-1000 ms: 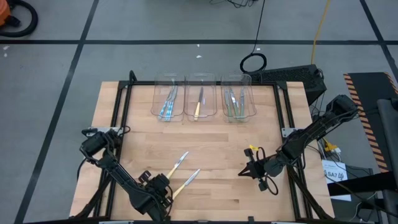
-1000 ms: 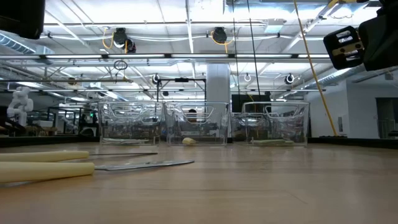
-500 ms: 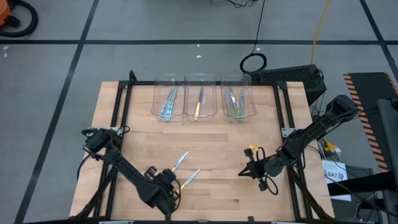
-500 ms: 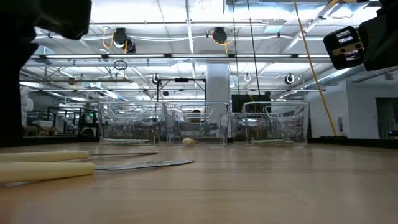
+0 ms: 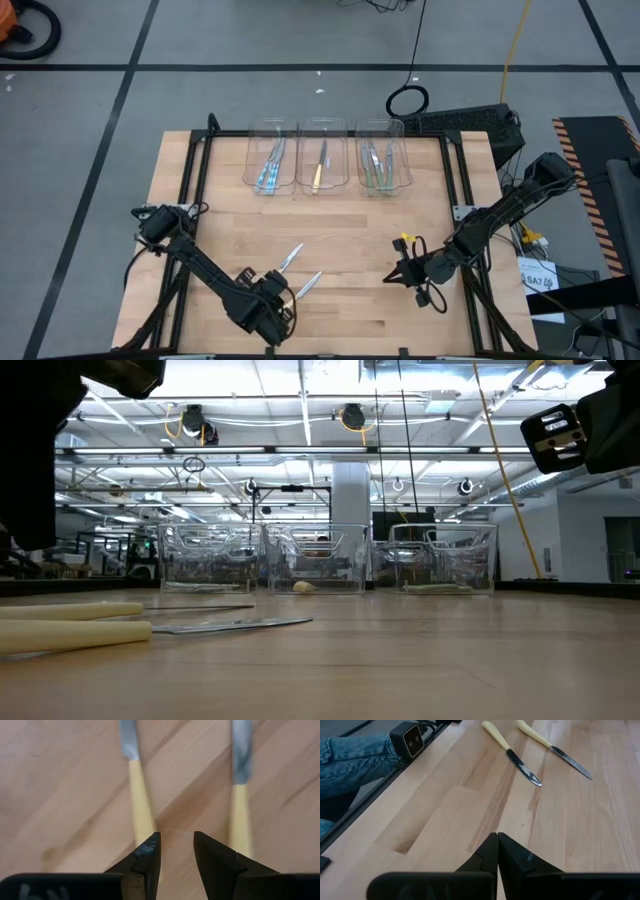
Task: Sort silverware by color (type)
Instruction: Put the yellow knife into the middle transparent bin
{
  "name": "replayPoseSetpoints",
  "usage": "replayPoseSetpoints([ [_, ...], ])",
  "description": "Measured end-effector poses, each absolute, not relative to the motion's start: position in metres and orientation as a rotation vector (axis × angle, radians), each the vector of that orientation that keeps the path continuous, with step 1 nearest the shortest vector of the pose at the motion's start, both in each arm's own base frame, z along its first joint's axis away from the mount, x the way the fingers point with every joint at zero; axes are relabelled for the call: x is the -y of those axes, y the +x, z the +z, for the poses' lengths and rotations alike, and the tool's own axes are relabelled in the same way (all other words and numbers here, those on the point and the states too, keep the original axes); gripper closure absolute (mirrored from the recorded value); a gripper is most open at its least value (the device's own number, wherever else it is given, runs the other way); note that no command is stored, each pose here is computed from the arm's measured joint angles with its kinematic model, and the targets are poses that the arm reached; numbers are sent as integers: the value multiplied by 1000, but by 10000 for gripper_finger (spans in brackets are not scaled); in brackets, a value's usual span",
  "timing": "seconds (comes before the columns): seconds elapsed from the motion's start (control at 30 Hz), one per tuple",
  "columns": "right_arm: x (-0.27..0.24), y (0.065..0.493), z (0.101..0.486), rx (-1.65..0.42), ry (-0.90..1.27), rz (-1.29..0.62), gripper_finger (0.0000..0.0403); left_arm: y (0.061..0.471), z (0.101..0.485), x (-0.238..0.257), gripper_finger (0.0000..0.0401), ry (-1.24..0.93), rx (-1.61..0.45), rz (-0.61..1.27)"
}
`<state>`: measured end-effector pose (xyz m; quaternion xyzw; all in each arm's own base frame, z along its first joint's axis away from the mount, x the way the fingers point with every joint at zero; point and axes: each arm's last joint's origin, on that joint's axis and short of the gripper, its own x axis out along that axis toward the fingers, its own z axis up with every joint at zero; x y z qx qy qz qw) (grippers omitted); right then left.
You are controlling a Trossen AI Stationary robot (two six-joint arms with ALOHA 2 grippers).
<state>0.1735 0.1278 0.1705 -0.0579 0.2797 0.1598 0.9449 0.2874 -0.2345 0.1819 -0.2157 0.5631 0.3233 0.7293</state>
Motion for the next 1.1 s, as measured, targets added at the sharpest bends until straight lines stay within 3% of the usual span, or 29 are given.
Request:
replayPoseSetpoints([
  [0.23, -128, 174, 170, -577, -70, 311, 401, 269, 182, 228, 276, -350, -1319, 850],
  [0.43, -128, 174, 170, -579, -63, 310, 401, 269, 180, 240, 276, -369, -1343, 736],
  [0.77, -128, 173, 170, -580, -62, 312, 401, 259, 155, 229, 276, -330, -1420, 759],
  [1.1, -127, 174, 170, -580, -65, 308, 401, 266, 156, 234, 276, -402, -1340, 692],
])
